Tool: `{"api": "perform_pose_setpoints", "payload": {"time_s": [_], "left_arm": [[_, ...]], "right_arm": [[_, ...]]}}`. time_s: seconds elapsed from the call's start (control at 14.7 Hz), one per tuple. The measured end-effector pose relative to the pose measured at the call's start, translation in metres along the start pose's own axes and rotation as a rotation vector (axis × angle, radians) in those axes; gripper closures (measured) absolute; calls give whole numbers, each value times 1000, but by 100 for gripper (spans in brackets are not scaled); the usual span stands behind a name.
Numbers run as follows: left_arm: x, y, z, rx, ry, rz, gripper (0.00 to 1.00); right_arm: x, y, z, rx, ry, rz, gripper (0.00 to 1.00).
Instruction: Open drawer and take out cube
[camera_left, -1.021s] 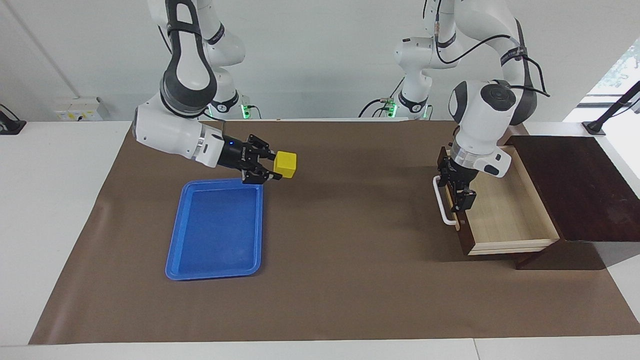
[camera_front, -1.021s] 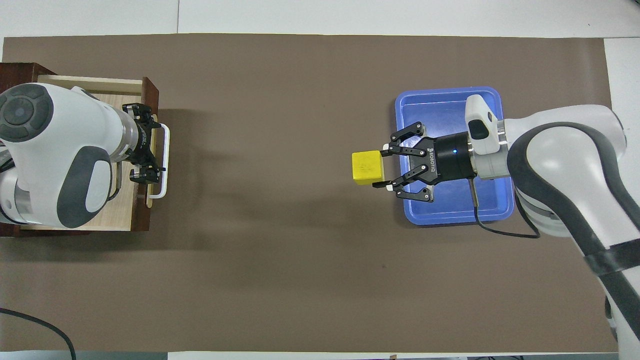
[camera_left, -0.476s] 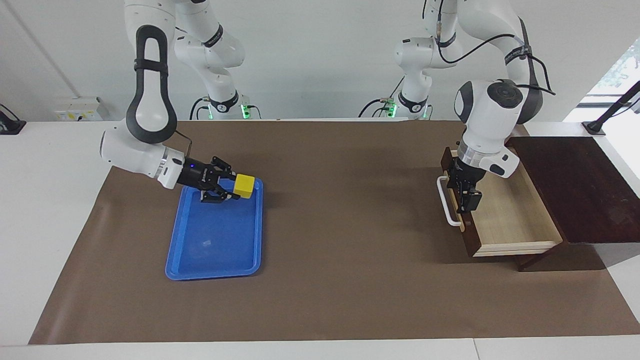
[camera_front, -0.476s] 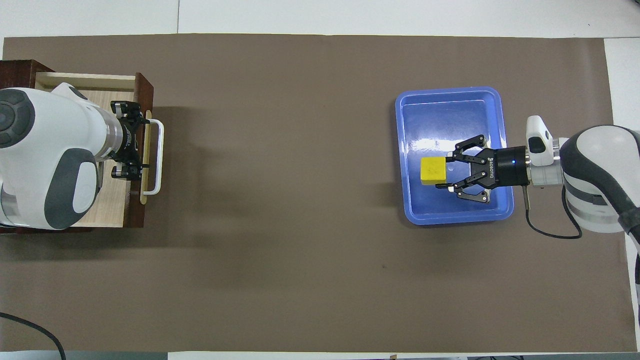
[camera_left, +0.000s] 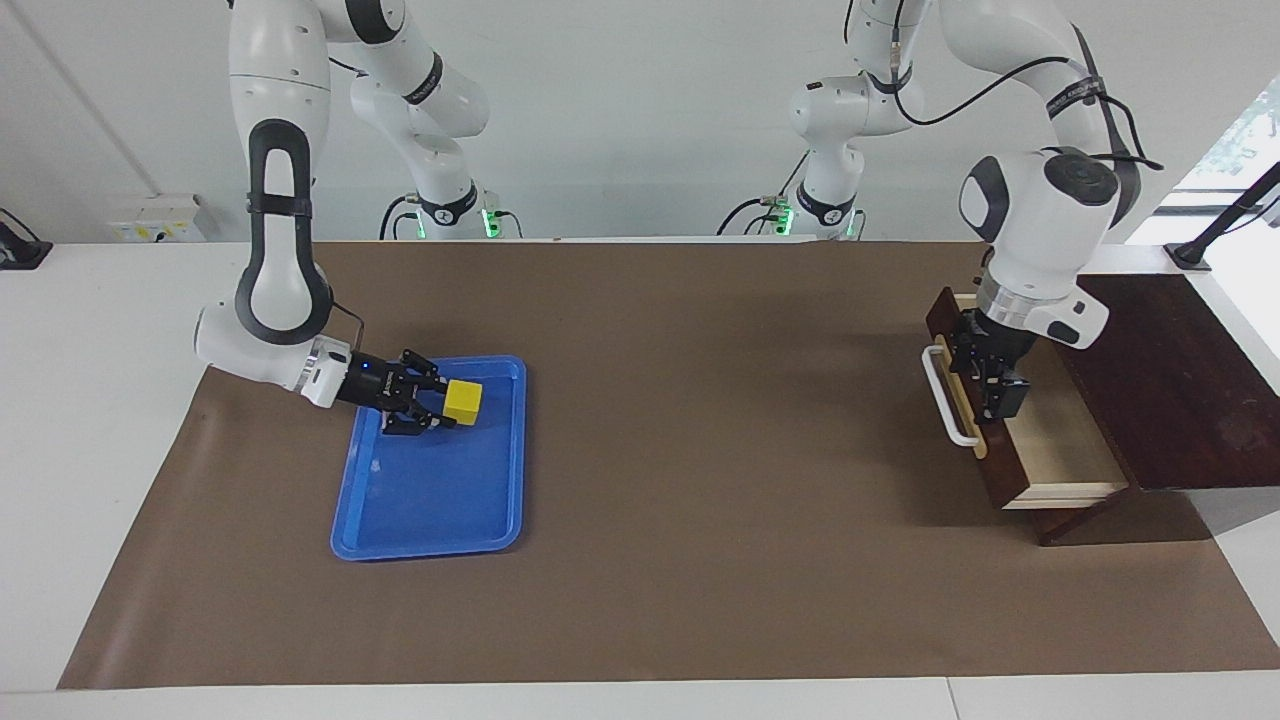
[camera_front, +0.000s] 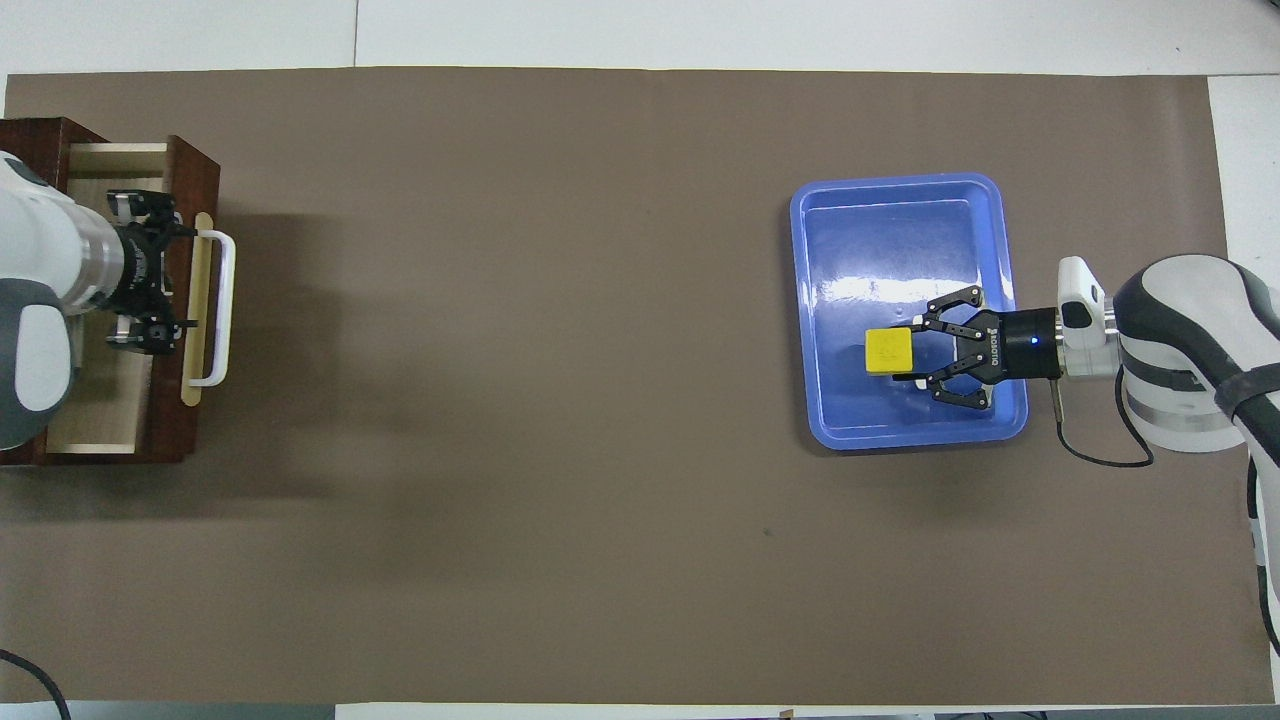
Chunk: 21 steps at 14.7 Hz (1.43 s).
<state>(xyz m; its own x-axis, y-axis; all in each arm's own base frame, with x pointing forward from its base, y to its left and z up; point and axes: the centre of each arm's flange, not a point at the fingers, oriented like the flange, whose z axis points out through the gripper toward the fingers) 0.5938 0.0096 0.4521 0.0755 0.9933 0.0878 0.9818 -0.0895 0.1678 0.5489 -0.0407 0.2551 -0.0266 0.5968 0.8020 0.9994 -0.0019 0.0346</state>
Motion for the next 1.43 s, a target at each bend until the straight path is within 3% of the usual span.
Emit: {"api": "perform_pose_setpoints", "payload": {"time_s": [0.2, 0.48, 0.61, 0.82, 1.09, 1.16, 1.43], "left_arm": [[66, -4, 6, 9, 30, 29, 0], [69, -5, 6, 30, 22, 69, 0], [58, 2, -10, 53, 20, 119, 0], [10, 15, -65, 88, 7, 235, 0], [-35, -6, -129, 143, -32, 635, 0], [-37, -13, -142, 153, -65, 752, 0], [-35, -34, -171, 179, -184, 1151, 0]], "right_arm": [[0, 5, -4, -25, -27, -51, 45], [-6, 4, 0, -20, -28, -78, 45], [-8, 7, 0, -24, -34, -93, 45], [-7, 10, -2, -32, -39, -100, 45], [-11, 11, -5, -44, -53, -97, 45], [-11, 12, -5, -45, -53, -97, 40], [-12, 13, -9, -51, -52, -96, 0]]}}
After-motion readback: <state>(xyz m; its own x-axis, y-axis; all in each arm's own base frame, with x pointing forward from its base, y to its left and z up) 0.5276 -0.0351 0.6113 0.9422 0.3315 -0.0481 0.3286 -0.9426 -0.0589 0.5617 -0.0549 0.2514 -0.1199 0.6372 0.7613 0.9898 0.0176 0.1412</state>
